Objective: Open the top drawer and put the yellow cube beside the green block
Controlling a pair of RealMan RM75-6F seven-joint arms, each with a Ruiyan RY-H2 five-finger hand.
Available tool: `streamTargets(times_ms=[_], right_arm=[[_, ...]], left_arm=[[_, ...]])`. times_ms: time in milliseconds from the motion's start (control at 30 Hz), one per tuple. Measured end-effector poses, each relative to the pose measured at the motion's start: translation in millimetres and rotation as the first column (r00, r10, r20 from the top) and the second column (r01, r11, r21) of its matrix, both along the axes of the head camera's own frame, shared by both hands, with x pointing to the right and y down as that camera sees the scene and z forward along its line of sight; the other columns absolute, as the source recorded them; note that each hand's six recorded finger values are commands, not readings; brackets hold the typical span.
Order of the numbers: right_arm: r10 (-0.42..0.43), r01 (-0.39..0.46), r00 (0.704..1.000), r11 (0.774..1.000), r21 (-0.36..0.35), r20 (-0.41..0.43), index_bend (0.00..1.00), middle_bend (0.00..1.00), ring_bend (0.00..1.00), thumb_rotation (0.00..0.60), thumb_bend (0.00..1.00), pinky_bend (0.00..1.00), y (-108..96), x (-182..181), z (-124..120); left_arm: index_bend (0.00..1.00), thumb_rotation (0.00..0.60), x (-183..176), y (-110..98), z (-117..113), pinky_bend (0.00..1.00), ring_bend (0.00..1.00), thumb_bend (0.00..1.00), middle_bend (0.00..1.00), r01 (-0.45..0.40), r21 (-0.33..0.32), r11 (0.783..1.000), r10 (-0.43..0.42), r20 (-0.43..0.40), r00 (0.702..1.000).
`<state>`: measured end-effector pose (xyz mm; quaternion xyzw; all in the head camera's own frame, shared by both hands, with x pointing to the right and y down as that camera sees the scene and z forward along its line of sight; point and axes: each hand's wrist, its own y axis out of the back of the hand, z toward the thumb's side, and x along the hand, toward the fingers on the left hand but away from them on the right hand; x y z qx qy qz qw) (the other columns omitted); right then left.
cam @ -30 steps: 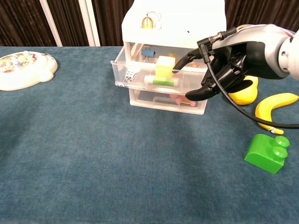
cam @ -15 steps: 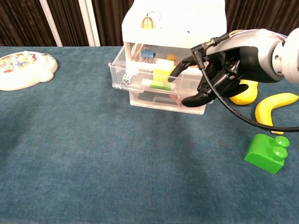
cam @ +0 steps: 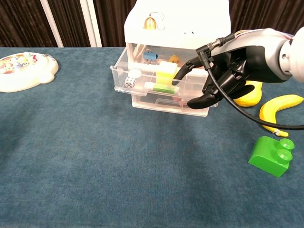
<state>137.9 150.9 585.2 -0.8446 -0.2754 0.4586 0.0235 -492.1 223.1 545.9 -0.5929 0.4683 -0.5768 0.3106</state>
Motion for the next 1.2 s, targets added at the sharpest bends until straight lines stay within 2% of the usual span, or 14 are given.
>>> streamTargets(times_ms=[400,833,900,1067,1200], right_arm=[[-0.006,0.006,1.000,1.000,0.003,0.009,0.27,1.00,1.00,0.600,0.37,1.00,0.7,1.0,-4.1],[0.030,-0.030,0.999,0.999,0.027,0.013,0.27,1.00,1.00,0.600,0.36,1.00,-14.0,7.6,-8.5],[0.034,-0.034,0.999,0.999,0.030,0.018,0.27,1.00,1.00,0.600,0.34,1.00,-17.6,9.4,-11.4],[0.013,-0.015,1.000,0.997,0.076,0.023,0.27,1.00,1.00,0.600,0.17,1.00,-29.9,11.8,-22.2],[-0.064,0.069,0.997,0.985,0.159,-0.034,0.27,1.00,1.00,0.600,0.13,1.00,-39.0,12.6,-26.4]], left_arm=[[0.00,0.600,0.0,0.4,-0.2,0.00,0.00,0.32,0.00,0.000,0.001,1.000,0.000,0.001,1.000],[0.00,0.600,-0.2,0.3,-0.1,0.00,0.00,0.32,0.00,0.001,-0.001,1.000,-0.001,0.001,1.000],[0.00,0.600,-0.3,0.4,-0.2,0.00,0.00,0.32,0.00,0.001,-0.001,1.000,-0.001,0.002,1.000],[0.00,0.600,0.5,0.4,-0.3,0.03,0.00,0.32,0.00,0.000,0.000,1.000,0.000,0.001,1.000],[0.00,0.600,0.9,0.3,-0.6,0.04,0.00,0.32,0.00,0.000,0.002,1.000,0.000,0.000,1.000]])
